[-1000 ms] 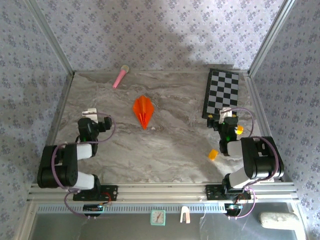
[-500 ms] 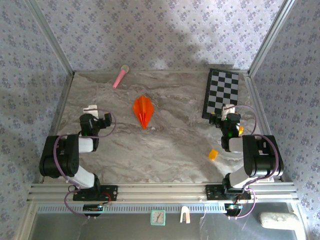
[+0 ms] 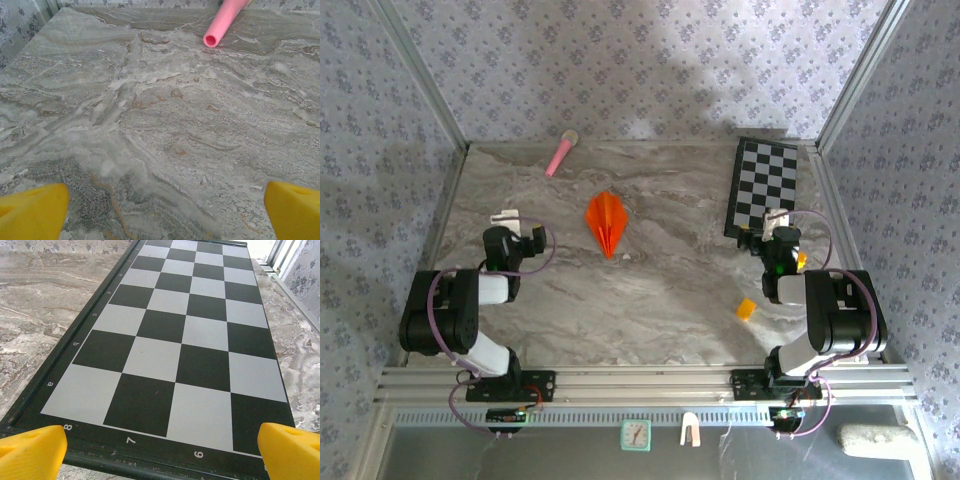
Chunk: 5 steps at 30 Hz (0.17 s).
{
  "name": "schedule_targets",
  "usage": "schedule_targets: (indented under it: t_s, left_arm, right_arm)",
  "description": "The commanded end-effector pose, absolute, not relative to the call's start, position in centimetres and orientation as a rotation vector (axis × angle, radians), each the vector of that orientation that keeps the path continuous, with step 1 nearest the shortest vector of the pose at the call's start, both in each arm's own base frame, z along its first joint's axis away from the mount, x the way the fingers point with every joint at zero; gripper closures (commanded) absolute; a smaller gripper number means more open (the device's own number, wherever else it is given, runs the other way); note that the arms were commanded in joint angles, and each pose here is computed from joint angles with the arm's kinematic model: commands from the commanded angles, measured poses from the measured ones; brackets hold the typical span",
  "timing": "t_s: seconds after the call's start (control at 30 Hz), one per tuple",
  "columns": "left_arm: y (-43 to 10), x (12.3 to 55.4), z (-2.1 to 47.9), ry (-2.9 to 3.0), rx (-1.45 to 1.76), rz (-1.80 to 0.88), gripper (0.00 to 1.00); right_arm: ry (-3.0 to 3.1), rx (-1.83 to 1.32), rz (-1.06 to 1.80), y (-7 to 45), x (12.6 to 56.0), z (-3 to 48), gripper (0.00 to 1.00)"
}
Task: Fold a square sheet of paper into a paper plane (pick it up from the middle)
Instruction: Reset both arms
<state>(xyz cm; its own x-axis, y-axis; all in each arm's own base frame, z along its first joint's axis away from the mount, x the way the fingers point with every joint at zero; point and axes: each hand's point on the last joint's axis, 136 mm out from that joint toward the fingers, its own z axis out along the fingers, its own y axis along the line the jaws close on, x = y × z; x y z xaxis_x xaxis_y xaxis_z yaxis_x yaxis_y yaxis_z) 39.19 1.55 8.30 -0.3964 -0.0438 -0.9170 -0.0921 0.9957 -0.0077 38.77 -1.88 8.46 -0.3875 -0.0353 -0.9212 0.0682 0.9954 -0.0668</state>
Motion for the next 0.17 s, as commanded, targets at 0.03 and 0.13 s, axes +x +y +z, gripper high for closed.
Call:
schedule_targets:
  t_s: [0.03,0.13]
  left_arm:
    - [1.71,39.83,8.77,1.970,-0.092,0.062,0.00]
    - [1.75,39.80,8.75,1.969,-0.093,0.062,0.00]
  right_arm:
    - [1.972,0.038,-0.097,-1.95,39.12,8.45,0.00]
    - [1.972,0.038,-0.098,-1.99,39.13,8.46,0.00]
